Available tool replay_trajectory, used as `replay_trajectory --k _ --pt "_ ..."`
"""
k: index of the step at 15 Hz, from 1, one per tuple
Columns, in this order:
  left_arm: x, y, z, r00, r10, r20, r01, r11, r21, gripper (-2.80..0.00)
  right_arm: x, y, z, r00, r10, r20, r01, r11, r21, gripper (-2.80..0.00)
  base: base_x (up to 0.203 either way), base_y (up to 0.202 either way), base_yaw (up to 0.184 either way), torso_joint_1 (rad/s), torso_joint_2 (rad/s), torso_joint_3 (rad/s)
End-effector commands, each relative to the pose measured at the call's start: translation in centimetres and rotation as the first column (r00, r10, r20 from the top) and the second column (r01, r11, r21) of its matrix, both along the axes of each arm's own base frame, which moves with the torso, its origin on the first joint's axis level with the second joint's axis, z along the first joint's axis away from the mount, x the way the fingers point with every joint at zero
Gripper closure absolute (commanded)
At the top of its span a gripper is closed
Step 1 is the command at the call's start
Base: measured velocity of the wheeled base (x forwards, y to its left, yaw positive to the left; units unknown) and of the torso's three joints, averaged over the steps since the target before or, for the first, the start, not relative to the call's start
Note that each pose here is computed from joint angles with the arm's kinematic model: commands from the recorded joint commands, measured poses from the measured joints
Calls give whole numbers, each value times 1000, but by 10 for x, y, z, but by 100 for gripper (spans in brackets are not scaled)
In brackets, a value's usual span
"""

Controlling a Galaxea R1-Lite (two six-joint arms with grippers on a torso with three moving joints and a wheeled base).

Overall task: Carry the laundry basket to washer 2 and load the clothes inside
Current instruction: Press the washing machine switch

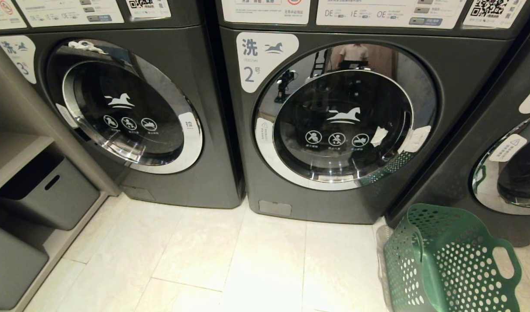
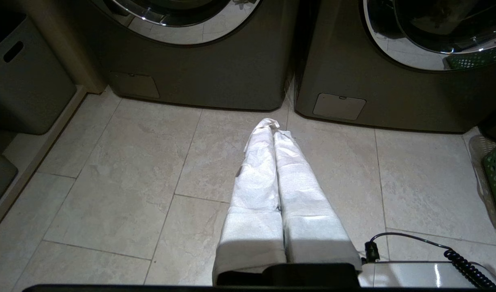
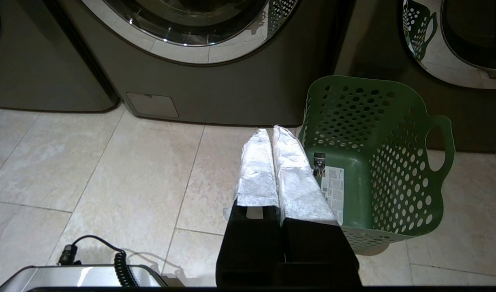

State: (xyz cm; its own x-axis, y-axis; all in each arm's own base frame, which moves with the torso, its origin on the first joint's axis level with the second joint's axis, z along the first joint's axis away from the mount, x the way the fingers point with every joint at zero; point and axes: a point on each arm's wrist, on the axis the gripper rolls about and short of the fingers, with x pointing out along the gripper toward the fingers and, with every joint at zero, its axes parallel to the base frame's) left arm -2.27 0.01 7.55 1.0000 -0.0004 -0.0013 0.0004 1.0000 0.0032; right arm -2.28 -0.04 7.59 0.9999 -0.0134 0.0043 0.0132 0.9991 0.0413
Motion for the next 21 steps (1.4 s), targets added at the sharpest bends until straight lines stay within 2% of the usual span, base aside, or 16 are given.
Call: replay_trajectory --k 1,5,15,21 --pt "0 0 0 1000 0 1 0 1000 0 0 0 0 0 1000 1 -1 -1 1000 0 0 0 0 0 0 0 0" --pt "0 0 0 1000 0 -1 0 1000 0 0 0 0 0 1000 7 -2 -7 999 -37 0 0 0 0 0 0 0" --pt "0 0 0 1000 0 -2 0 1000 1 0 0 0 0 1000 1 -5 -1 1000 -31 0 5 0 0 1 0 0" --pt "0 0 0 1000 0 -1 0 1000 0 0 0 0 0 1000 9 -2 -9 999 -44 0 177 0 -1 7 2 1"
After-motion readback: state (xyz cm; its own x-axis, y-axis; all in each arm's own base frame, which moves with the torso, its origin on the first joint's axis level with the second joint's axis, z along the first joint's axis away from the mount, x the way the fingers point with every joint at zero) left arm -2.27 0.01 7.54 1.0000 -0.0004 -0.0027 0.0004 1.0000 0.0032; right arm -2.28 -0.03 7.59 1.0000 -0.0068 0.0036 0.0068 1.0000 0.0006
